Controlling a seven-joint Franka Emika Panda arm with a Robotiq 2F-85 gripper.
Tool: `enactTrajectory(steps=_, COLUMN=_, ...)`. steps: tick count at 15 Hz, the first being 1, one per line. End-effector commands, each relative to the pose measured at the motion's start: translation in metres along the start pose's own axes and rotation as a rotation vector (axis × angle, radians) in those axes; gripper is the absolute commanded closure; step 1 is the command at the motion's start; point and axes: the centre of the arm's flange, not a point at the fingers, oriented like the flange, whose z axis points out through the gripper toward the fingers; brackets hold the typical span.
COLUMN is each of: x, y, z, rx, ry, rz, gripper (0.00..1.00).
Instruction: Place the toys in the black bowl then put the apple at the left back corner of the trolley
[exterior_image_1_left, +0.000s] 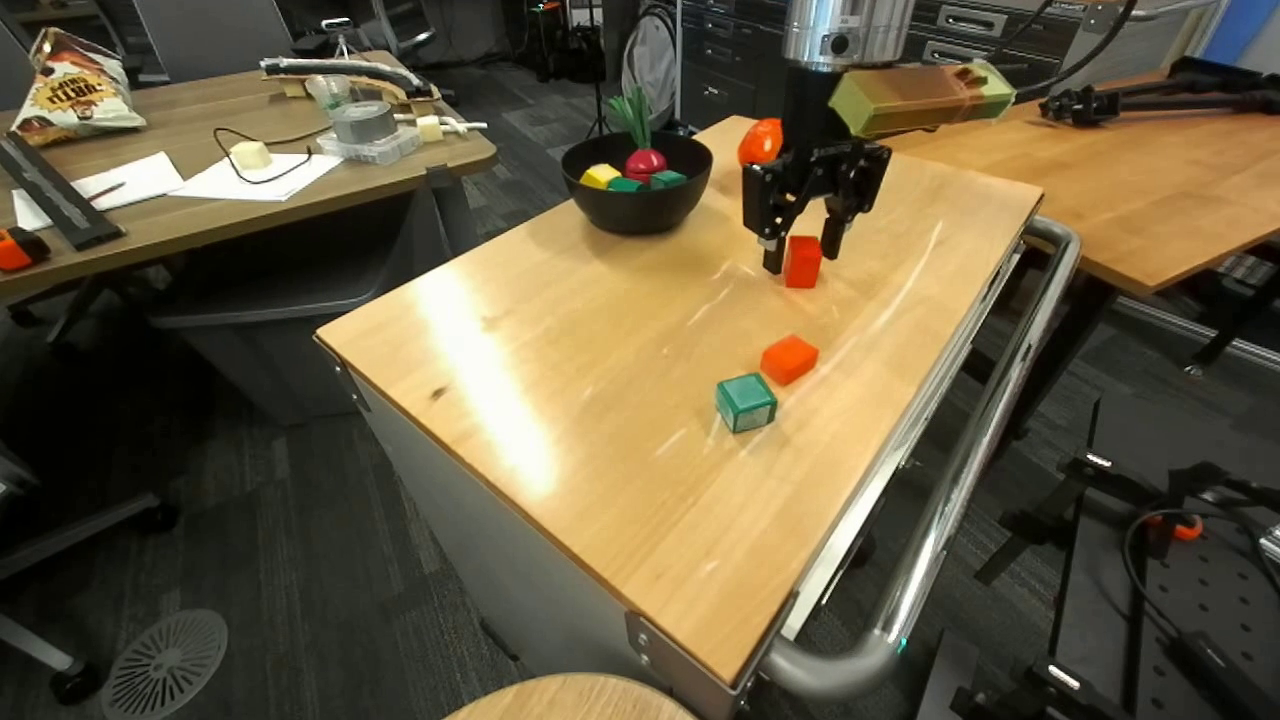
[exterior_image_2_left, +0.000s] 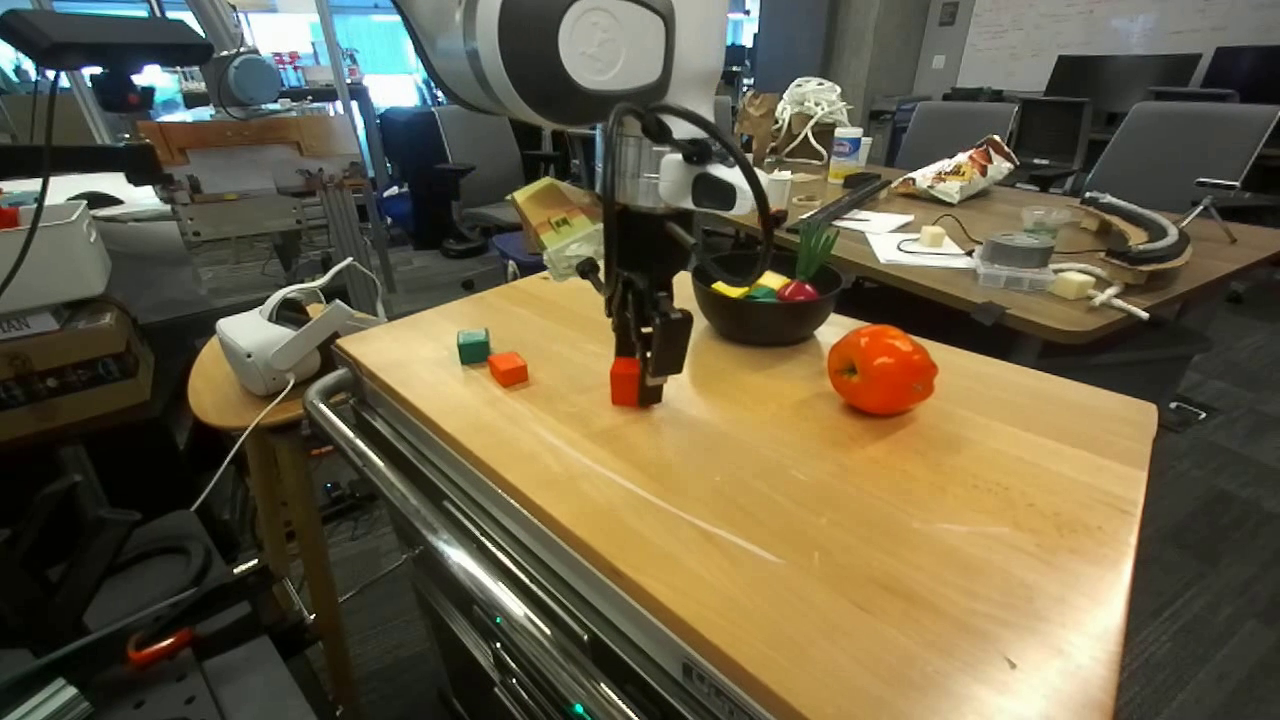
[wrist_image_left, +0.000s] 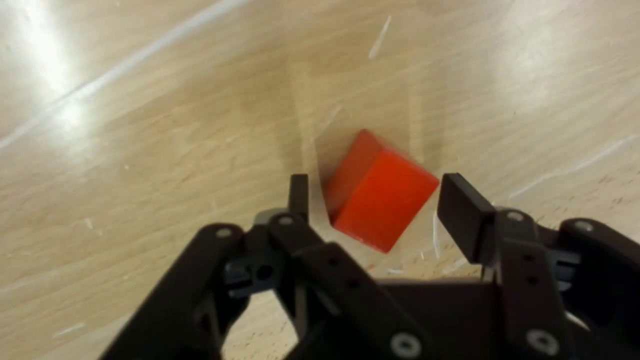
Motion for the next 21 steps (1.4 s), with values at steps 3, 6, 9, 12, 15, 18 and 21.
enactTrajectory(steps=3, x=0.039, y=-0.002, z=0.007, rx=0.036, ry=0.019, rz=0.079, gripper=0.77)
enactTrajectory(steps=6, x=0.039, y=0.005, z=-0.001, rx=0.061, ry=0.008, rz=0.094, gripper=0.99)
enactTrajectory(steps=9, x=0.035, y=0.010, z=-0.007, rx=0.015, ry=-0.005, rz=0.082, gripper=0.73)
enactTrajectory(steps=12, x=0.030, y=0.019, z=-0.010, rx=-0.057, ry=-0.008, rz=0.091, gripper=0.64)
enactTrajectory(steps=15, x=0.026, y=0.028, z=-0.004, rx=-0.106, ry=-0.039, rz=0.125, gripper=0.41)
enactTrajectory(steps=18, x=0.023, y=0.020, z=0.000, rx=-0.055, ry=-0.052, rz=0.149, gripper=0.17)
enactTrajectory(steps=21, x=0.021, y=-0.001, z=0.003, rx=0.054, ry=-0.032, rz=0.204, gripper=0.00)
